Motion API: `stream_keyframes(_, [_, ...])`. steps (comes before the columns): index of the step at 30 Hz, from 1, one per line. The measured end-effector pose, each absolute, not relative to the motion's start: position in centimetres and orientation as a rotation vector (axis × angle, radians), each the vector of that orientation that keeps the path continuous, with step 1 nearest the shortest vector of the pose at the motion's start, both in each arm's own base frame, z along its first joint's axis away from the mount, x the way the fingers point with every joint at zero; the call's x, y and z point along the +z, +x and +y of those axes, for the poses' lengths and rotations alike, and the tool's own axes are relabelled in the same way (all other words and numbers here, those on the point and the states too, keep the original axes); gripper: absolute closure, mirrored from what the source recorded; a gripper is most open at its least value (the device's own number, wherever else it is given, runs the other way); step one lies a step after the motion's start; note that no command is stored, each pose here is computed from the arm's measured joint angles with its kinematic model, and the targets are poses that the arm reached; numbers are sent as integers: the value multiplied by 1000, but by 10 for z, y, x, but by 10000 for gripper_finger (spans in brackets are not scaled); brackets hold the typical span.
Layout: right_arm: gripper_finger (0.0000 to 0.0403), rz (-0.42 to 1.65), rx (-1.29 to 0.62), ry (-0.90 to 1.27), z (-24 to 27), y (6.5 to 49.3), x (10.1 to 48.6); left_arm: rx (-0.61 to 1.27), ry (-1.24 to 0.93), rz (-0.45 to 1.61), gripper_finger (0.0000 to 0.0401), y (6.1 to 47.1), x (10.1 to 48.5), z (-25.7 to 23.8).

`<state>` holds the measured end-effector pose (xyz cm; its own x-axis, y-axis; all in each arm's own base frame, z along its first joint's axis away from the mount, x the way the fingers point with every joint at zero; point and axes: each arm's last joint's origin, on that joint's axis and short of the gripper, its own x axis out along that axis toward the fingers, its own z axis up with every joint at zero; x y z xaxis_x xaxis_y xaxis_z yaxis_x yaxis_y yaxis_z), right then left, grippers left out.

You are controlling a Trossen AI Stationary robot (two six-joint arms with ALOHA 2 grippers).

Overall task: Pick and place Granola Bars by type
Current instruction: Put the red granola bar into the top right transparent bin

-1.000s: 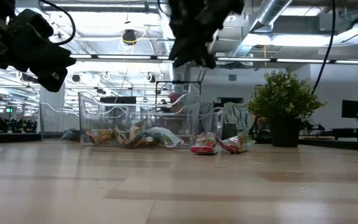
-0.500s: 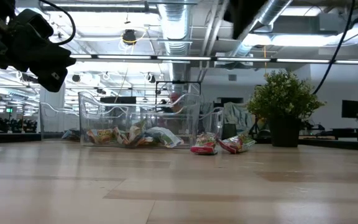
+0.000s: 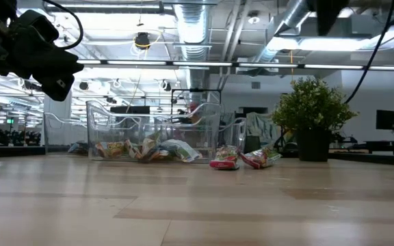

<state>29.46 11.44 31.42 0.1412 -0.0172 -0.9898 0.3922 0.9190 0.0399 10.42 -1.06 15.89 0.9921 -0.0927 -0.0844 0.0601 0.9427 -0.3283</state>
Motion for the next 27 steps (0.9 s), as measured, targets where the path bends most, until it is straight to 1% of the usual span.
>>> stream_keyframes(5, [240,1448,-440,382,131,281,298,-79,-331,100,328,104,159,-11])
stream_keyframes(9, [185,1494,-465,399,147,269,282,-78,-331,100,328,104,159,-11])
stream_keyframes(12, [155,1526,-475,463,157,264,270,-79,-331,100,328,104,159,-11])
stream_keyframes(15, [144,1552,-463,528,167,259,257,-79,-331,100,328,104,159,-11])
stream_keyframes(21, [143,1546,-400,673,189,253,229,-79,-331,100,328,104,159,-11])
stream_keyframes(23, [143,1537,-414,710,193,251,221,-78,-331,100,328,104,159,-11])
stream_keyframes(27, [143,1547,-453,716,198,246,206,-79,-331,100,328,104,159,-11])
